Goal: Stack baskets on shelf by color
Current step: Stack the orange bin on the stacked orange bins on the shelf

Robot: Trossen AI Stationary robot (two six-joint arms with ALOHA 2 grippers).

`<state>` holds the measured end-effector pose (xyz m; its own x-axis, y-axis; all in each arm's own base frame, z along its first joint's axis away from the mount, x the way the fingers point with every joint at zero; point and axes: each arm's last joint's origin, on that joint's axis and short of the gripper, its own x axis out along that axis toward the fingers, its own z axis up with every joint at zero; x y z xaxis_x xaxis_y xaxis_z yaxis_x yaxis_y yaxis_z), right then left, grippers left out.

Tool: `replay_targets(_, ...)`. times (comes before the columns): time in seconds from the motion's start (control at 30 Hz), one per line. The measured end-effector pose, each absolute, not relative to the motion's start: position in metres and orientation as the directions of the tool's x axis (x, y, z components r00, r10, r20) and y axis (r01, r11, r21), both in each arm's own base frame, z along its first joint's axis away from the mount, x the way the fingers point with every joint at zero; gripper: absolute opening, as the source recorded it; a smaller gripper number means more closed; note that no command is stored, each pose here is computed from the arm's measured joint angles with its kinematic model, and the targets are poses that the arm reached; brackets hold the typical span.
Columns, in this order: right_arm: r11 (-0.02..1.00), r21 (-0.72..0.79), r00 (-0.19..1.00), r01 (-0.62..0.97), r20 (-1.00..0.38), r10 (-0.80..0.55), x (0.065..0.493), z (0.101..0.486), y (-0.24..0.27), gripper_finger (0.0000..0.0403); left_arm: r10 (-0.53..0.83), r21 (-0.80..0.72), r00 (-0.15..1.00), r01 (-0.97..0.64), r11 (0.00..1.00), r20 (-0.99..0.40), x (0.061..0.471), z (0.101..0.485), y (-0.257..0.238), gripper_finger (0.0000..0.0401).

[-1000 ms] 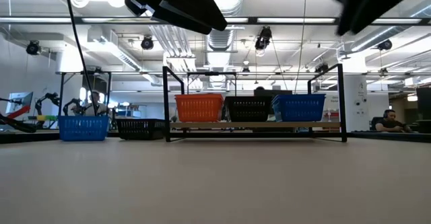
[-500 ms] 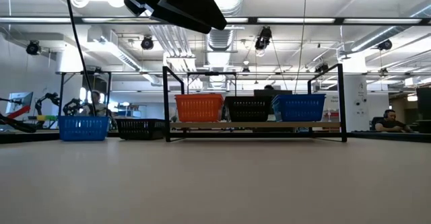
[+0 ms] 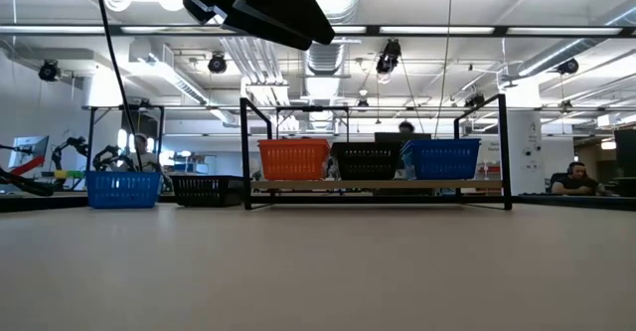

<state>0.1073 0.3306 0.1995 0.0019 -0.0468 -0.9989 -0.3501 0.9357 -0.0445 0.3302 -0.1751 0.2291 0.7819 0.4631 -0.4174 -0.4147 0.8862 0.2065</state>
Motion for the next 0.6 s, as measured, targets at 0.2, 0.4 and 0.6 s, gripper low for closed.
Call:
replay_targets(0.2,0.906,-0.093,-0.013,-0.412,-0.994,-0.109,0.113,0.180,0.333,0.0134,0.458,0.201,0.785,-0.412,0.889,-0.418,0.330,0.229,-0.176,0.0210)
replay_targets(0.4,0.891,-0.167,0.035,-0.422,-0.985,-0.168,0.139,0.180,0.320,0.0021,0.431,0.190,0.804,-0.387,0.902,-0.410,0.327,0.235,-0.186,0.0210)
replay_targets(0.6,0.862,-0.296,0.234,-0.411,-0.948,-0.214,0.190,0.200,0.290,0.0010,0.426,0.229,0.825,-0.363,0.903,-0.371,0.314,0.247,-0.208,0.0210)
